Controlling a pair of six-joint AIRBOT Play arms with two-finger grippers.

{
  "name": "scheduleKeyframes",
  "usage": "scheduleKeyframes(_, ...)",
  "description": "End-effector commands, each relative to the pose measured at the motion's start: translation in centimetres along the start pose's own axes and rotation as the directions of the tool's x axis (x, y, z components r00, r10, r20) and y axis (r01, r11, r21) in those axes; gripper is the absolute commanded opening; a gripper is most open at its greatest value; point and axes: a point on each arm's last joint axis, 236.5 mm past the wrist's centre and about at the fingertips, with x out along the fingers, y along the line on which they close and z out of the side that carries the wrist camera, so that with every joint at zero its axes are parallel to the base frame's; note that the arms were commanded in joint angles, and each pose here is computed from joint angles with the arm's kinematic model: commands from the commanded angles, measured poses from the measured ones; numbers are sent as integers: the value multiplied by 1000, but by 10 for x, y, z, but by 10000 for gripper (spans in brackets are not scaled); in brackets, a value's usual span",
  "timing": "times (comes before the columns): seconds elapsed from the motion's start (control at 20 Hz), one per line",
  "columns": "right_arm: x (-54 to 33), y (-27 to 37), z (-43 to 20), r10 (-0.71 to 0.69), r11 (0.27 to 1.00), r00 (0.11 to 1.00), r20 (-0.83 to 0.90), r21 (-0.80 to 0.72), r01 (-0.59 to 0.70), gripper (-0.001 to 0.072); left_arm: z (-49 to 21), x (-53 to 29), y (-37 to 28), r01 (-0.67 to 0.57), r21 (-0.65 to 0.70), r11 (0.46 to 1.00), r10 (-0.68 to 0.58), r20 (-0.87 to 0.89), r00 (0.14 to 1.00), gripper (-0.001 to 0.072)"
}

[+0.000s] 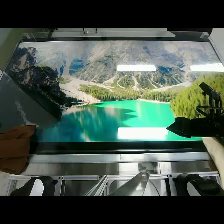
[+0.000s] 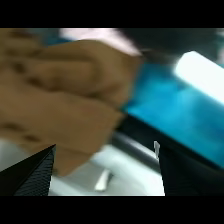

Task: Fold the shirts.

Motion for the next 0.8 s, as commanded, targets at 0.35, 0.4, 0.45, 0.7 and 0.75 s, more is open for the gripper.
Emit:
scheduleKeyframes(0.35,1,-3,0,-11,994,1000,-3,-108,10,15,-29,163,85,-98,-351,931,-50,-388,920,710)
scheduleKeyframes(0.4,1,-3,0,-11,994,1000,-4,-107,10,16,-28,173,82,-82,-332,940,-59,-392,918,710)
scheduleKeyframes(0.45,1,-3,0,-11,994,1000,-4,-107,10,15,-26,183,77,-60,-321,945,-74,-391,917,710)
scheduleKeyframes(0.7,1,-3,2,-10,994,1000,5,-107,11,16,-28,223,48,-1,-244,970,-108,-431,896,670)
scheduleKeyframes(0.75,1,-3,2,-10,994,1000,5,-107,11,15,-29,228,41,7,-226,974,-110,-443,890,580)
